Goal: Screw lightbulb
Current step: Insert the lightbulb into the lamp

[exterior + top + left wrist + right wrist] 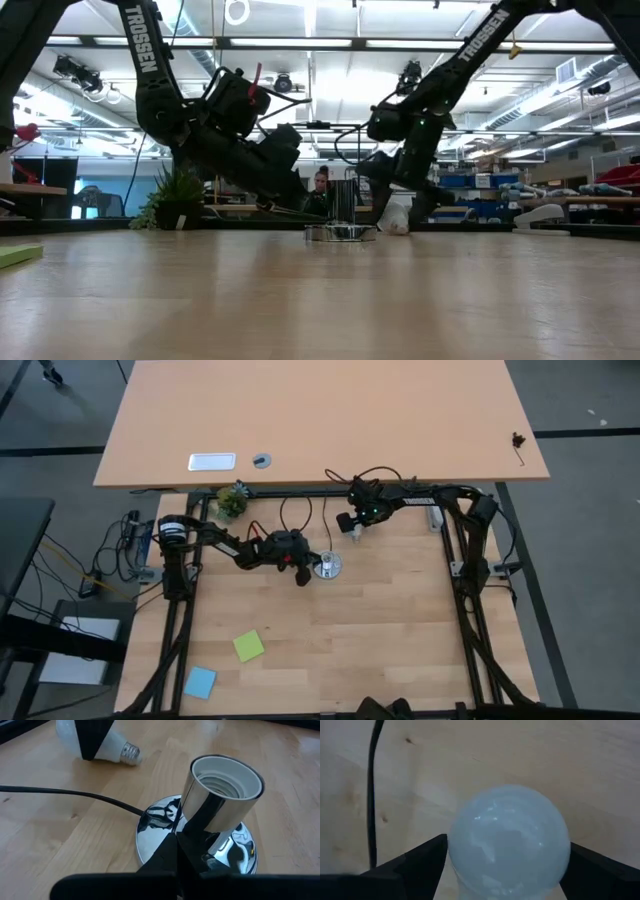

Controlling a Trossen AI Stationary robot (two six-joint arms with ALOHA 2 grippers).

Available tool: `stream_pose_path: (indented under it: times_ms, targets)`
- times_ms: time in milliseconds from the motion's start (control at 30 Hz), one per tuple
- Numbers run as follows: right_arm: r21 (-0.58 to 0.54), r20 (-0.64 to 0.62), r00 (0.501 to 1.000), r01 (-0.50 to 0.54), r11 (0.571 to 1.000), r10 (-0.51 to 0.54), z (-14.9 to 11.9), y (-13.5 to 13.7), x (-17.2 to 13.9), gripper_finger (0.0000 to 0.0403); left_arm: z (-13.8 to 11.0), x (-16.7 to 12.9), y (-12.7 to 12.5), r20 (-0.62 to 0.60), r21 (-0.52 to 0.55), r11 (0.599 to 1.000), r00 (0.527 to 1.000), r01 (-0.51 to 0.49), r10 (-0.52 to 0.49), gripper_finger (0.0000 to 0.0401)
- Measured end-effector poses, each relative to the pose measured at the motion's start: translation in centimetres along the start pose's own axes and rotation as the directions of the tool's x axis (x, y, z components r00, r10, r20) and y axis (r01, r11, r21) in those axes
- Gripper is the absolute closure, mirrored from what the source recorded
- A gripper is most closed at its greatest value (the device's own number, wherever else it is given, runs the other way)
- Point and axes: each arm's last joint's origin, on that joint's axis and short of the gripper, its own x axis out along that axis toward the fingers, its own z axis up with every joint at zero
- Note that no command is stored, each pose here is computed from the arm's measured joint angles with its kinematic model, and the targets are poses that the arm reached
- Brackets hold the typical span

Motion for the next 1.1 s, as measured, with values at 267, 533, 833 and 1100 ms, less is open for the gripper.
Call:
stream_pose_path:
  times_ms: [267,533,833,1100]
  targets:
    - [-0.136,0.038,0.999,0.039,0.99,-0.035,-0.4,0.8,0.0,0.0101,0.0,0.0,0.0,-0.002,0.002,1.0,1.0,0.0,0.0,0.0401]
    - [-0.237,0.153,0.986,-0.025,0.971,0.063,0.4,1.9,-3.2,0.0144,0.0,0.0,0.0,0.002,0.004,1.0,1.0,0.0,0.0,0.0401]
    - [-0.43,0.285,0.903,-0.179,0.885,0.321,-0.4,6.0,-8.3,0.0168,0.0,0.0,0.0,0.002,0.003,1.0,1.0,-0.001,0.001,0.0401]
    - [-0.618,0.299,0.85,-0.174,0.766,0.434,-4.0,10.1,-10.9,0.0241,0.0,0.0,0.0,0.0,0.003,1.0,1.0,-0.001,0.001,0.0401]
